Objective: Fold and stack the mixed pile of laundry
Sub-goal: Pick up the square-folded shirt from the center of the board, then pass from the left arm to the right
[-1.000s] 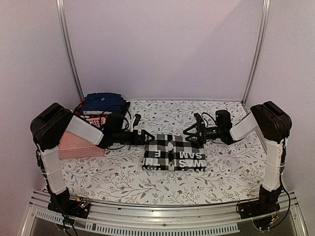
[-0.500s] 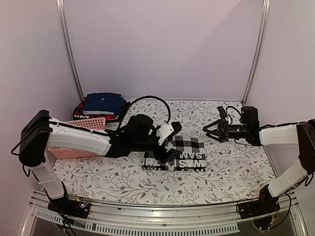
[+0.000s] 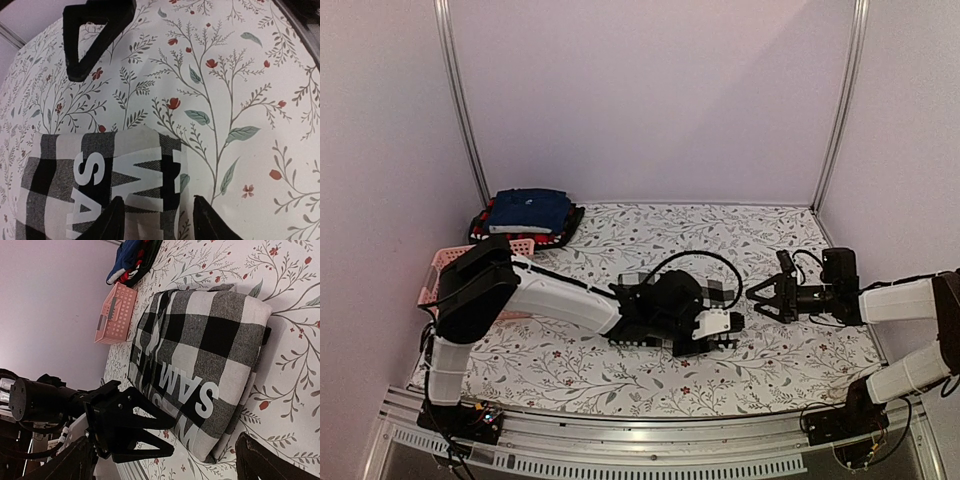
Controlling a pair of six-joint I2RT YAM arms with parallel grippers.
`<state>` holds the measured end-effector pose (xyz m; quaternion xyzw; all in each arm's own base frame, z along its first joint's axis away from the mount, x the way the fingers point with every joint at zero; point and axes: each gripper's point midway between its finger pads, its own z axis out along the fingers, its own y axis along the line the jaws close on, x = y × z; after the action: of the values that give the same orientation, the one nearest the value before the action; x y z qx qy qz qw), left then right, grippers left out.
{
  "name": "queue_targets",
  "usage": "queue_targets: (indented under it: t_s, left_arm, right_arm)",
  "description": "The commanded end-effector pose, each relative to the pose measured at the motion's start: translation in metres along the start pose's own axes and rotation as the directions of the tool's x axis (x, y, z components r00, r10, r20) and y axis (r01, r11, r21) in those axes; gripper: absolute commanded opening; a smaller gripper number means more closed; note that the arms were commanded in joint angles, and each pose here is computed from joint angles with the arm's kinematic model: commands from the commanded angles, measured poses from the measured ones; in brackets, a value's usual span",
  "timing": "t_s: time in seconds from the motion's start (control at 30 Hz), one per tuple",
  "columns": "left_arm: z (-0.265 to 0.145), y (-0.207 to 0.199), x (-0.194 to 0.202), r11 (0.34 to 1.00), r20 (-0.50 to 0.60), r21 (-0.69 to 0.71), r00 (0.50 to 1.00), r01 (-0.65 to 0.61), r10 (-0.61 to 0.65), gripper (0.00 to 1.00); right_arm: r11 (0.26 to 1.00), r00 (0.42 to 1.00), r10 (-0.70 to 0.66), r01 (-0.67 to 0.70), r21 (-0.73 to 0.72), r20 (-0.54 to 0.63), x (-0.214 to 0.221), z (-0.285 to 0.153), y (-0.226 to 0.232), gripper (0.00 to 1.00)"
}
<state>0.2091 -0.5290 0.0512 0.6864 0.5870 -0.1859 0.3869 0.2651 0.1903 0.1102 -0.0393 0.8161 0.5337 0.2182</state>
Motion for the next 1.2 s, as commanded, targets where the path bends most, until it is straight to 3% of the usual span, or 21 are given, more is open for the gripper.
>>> queue_targets:
  t_s: [0.0, 0.17, 0.27, 0.47, 0.6, 1.07, 1.17]
  left_arm:
    - [0.020, -0.002, 0.013, 0.999, -0.054, 0.026, 0.998, -0.042, 0.043, 0.45]
    - [0.037, -0.009, 0.032, 0.997, -0.085, 0.067, 0.995, -0.039, 0.045, 0.34]
    - [0.036, -0.006, 0.032, 0.998, -0.081, 0.067, 0.997, -0.015, 0.021, 0.19]
    - [-0.006, 0.033, -0.017, 0.998, 0.125, 0.009, 0.990, 0.067, -0.067, 0.01]
    - [-0.022, 0.046, -0.032, 0.997, 0.186, -0.002, 0.980, 0.075, -0.073, 0.00]
    - [-0.027, 0.040, -0.037, 0.999, 0.198, -0.008, 0.979, 0.052, -0.050, 0.00]
    - [-0.027, 0.034, -0.038, 0.999, 0.195, -0.015, 0.980, 0.038, -0.035, 0.00]
  right_arm:
    - [1.000, 1.000, 0.009, -0.008, -0.008, 0.018, 0.005, -0.003, -0.001, 0.99]
    - [0.999, 0.999, 0.037, -0.037, -0.001, 0.020, 0.012, -0.003, -0.006, 0.99]
    - [0.998, 0.997, 0.065, -0.065, 0.004, 0.033, 0.016, -0.004, -0.010, 0.99]
    - [0.990, 0.990, 0.136, -0.136, 0.019, 0.032, 0.026, 0.004, -0.014, 0.99]
    - [0.982, 0.982, 0.189, -0.188, -0.014, 0.020, 0.033, 0.016, -0.013, 0.99]
    - [0.934, 0.938, 0.346, -0.344, -0.101, 0.011, 0.013, 0.048, -0.018, 0.99]
    - [0.913, 0.919, 0.394, -0.391, -0.118, -0.002, 0.012, 0.056, -0.020, 0.95]
